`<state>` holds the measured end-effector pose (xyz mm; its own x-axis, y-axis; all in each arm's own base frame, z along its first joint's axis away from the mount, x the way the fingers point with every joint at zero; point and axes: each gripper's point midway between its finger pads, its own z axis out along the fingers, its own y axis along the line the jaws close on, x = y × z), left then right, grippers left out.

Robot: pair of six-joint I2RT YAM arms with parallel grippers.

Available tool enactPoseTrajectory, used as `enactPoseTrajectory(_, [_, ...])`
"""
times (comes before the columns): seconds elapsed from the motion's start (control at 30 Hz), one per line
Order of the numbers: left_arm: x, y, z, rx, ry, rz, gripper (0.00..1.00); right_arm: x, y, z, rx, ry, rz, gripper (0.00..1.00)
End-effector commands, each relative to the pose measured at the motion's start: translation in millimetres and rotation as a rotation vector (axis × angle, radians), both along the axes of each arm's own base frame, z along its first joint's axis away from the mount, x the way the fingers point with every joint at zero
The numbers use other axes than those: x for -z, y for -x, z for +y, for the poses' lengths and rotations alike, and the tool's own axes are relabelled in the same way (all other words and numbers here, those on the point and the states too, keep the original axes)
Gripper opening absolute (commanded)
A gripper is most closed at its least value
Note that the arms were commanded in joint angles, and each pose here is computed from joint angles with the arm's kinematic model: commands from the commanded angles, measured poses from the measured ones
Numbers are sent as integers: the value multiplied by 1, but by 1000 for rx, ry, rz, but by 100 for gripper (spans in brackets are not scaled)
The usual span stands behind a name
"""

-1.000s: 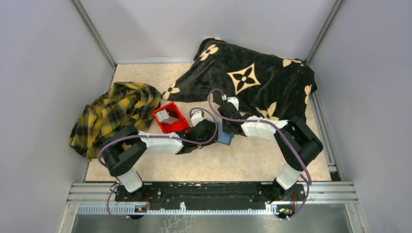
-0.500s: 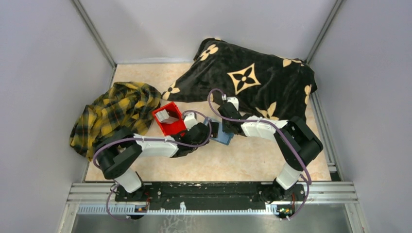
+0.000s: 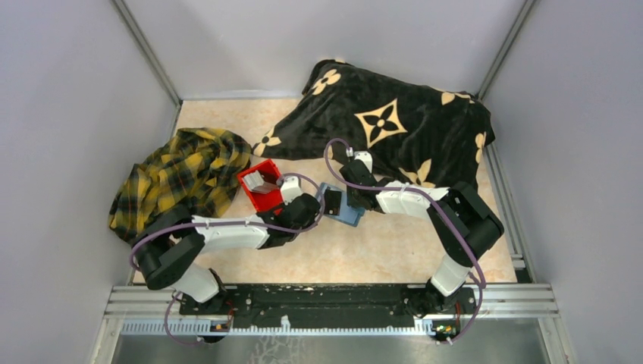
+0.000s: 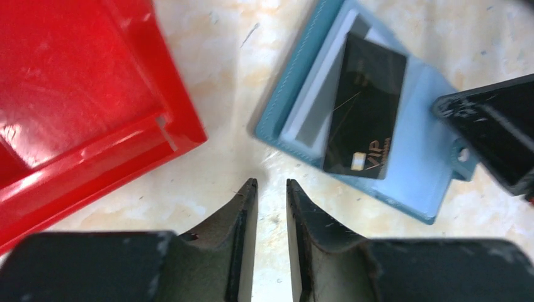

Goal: Put the credit cards into the card holder
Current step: Insert the credit card into the card holder.

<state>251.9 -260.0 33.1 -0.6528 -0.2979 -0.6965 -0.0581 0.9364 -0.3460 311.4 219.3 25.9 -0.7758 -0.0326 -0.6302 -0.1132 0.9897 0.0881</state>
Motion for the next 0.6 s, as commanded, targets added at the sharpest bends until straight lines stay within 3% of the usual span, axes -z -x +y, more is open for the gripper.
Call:
enactPoseTrajectory(0.0, [-25,-18,-8,27,-45,-70,28,44,31,-25,-8,114,154,16])
enactPoseTrajectory(0.33, [-34,-45,-25,65,-67,-109,7,43,31,-24,-10,113,154,16])
enactPoseTrajectory(0.57, [-24,-59,-35,94,-86,-82,1,43,30,-24,-9,114,153,16])
